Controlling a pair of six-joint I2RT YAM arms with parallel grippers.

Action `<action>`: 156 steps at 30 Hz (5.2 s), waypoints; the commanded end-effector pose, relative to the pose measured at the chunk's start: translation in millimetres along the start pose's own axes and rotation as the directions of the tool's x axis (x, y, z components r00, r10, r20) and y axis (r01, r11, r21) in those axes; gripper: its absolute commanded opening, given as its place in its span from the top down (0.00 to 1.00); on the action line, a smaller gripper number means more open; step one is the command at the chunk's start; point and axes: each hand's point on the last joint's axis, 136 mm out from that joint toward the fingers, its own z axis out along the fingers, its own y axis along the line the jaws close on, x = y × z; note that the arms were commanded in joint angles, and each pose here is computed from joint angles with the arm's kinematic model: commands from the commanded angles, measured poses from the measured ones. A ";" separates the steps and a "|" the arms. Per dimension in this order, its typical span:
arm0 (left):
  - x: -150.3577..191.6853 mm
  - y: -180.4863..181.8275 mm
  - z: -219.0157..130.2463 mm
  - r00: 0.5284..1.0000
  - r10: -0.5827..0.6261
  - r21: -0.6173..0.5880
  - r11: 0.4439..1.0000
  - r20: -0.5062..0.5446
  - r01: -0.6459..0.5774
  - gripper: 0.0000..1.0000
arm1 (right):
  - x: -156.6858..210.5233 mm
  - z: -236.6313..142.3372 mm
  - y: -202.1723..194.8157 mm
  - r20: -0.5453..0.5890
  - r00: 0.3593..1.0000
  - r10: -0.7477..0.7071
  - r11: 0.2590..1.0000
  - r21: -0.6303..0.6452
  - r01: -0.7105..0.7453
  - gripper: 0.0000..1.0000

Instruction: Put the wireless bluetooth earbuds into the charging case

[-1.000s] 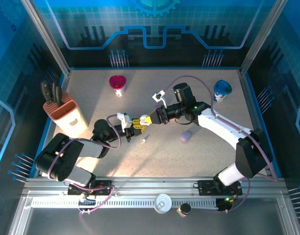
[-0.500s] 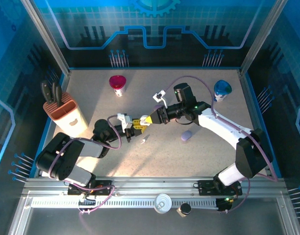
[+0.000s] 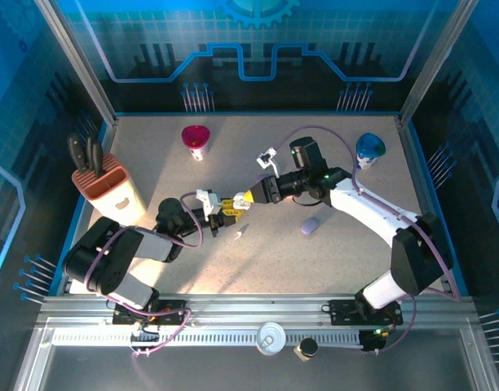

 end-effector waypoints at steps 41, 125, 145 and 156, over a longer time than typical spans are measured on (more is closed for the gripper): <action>-4.7 16.5 0.9 0.992 0.123 -0.056 0.991 0.013 -0.122 0.92 | 6.3 10.0 -29.7 -0.056 0.990 0.132 0.989 0.081 -0.127 0.83; -4.2 37.1 0.7 0.999 -0.021 -0.122 0.992 0.024 0.024 0.93 | -3.6 20.3 -32.4 0.035 0.996 0.084 0.984 0.153 -0.088 0.93; -5.6 34.6 1.0 0.999 -0.021 -0.107 0.994 0.026 0.024 0.93 | -14.6 25.3 -33.0 0.024 0.999 0.045 0.986 0.158 -0.048 0.89; -0.2 70.4 -17.4 0.994 -0.095 -0.287 0.952 0.045 0.104 0.95 | -8.8 -6.1 -21.9 0.099 0.993 -0.058 0.969 0.243 0.032 0.63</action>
